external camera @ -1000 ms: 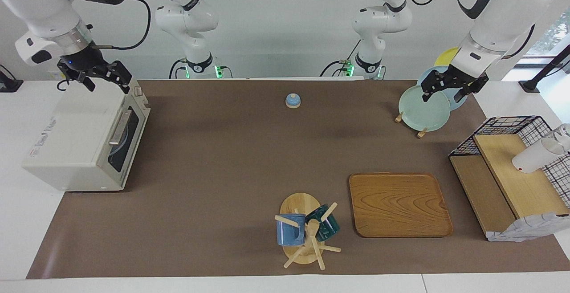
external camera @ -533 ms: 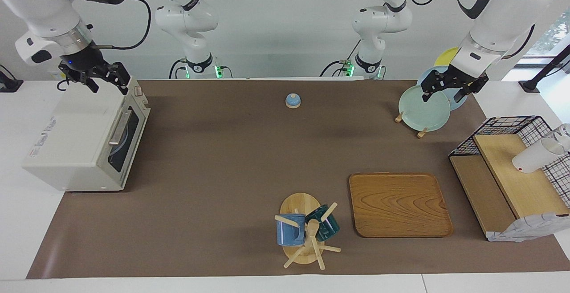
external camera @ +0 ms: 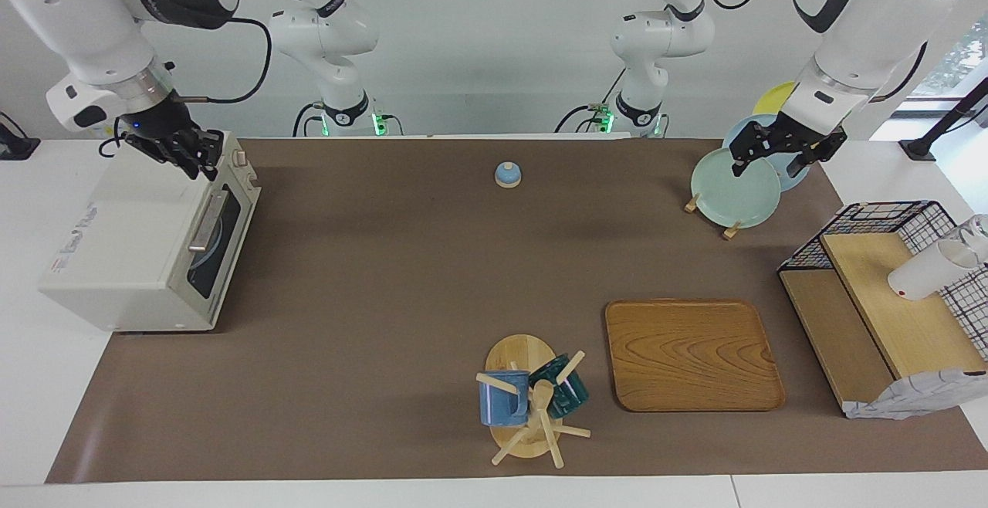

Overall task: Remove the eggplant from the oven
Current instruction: 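Reach the right gripper to the toaster oven door handle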

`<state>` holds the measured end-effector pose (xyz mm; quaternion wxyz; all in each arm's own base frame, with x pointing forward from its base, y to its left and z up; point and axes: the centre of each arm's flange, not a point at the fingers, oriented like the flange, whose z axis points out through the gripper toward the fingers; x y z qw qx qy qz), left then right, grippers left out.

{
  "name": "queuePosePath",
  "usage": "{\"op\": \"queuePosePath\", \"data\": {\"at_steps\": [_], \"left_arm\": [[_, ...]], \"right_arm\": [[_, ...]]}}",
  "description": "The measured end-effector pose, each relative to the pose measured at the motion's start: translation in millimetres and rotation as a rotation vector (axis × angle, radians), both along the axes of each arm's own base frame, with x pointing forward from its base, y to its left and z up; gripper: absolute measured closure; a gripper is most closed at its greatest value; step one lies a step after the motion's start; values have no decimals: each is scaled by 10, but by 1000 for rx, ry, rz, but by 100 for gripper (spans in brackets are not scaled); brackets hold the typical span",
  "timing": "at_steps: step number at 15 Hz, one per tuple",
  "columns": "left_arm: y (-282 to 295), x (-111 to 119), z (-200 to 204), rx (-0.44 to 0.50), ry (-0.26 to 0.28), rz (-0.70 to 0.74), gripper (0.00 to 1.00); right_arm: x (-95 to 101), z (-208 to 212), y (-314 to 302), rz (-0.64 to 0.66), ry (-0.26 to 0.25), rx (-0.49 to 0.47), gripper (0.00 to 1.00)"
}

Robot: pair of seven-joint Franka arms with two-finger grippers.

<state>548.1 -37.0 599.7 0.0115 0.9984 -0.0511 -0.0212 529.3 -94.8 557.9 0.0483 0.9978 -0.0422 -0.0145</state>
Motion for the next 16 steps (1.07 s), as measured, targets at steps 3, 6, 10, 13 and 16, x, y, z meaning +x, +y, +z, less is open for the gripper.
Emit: {"op": "queuePosePath", "data": {"at_steps": [3, 6, 10, 13, 16], "left_arm": [[0, 0, 0, 0, 0, 0, 0], [0, 0, 0, 0, 0, 0, 0], [0, 0, 0, 0, 0, 0, 0], [0, 0, 0, 0, 0, 0, 0], [0, 0, 0, 0, 0, 0, 0]], "right_arm": [[23, -208, -106, -31, -17, -10, 99], [104, -493, -128, -76, -9, -16, 99], [163, -633, -109, -108, 3, -20, 99], [163, -668, -102, -107, 5, -20, 99], [146, -787, -104, -106, 8, -19, 99]]}}
